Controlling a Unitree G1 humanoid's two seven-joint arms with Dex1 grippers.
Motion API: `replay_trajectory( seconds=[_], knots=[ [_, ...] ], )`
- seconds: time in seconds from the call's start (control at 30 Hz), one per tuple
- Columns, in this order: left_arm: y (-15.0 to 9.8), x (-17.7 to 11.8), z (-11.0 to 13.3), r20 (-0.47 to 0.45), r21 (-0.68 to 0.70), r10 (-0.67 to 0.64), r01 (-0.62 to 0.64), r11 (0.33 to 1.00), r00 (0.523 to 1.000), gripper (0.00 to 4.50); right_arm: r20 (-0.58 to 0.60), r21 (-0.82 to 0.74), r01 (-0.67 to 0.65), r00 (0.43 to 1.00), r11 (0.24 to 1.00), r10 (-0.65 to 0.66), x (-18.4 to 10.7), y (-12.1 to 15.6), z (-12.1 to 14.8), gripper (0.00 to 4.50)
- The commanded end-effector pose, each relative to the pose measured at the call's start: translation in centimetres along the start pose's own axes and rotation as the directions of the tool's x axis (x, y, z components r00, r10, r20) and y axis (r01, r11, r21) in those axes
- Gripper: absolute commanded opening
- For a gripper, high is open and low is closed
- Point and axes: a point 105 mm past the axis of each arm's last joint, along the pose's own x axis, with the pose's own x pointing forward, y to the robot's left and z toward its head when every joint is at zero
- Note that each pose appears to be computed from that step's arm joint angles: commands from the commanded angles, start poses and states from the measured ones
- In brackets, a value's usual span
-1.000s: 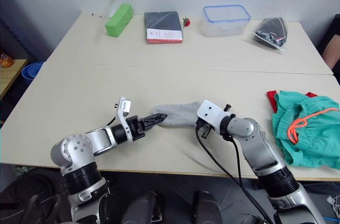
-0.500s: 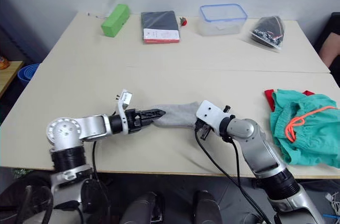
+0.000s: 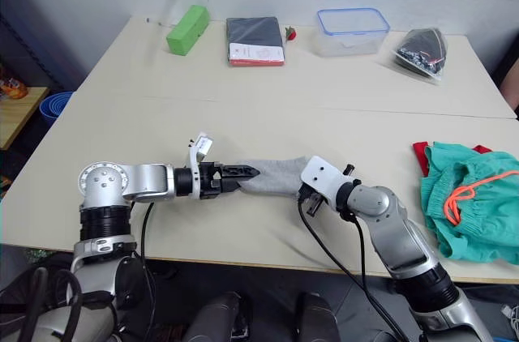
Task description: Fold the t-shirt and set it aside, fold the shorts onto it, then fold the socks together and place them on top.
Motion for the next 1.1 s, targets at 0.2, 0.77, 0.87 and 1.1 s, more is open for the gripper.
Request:
replay_trajectory(
  seconds=[0.2, 0.77, 0.87, 1.1],
  knots=[
    [1.4, 1.0, -0.1, 0.008, -0.069, 0.061, -0.060, 0.996, 0.998, 3.04, 0.016, -0.001, 0.020, 1.000, 1.000, -0.020, -0.6, -0.3, 0.5, 0.00],
    [-3.6, 0.2, 2.7, 0.028, 0.256, 0.043, -0.049, 0.965, 0.999, 0.05, 0.014, 0.014, 0.022, 1.000, 1.000, -0.022, -0.5, -0.1, 0.3, 0.00],
    [-4.9, 0.9, 3.0, 0.017, 0.386, 0.047, -0.050, 0.921, 0.999, 0.05, 0.013, 0.017, 0.019, 1.000, 1.000, -0.020, -0.4, 0.1, 0.2, 0.00],
    [-6.3, 4.1, 2.1, -0.092, 0.614, 0.111, -0.032, 0.788, 0.990, 0.05, 0.013, 0.020, 0.025, 1.000, 0.999, -0.025, -0.2, 0.1, 0.1, 0.00]
  ],
)
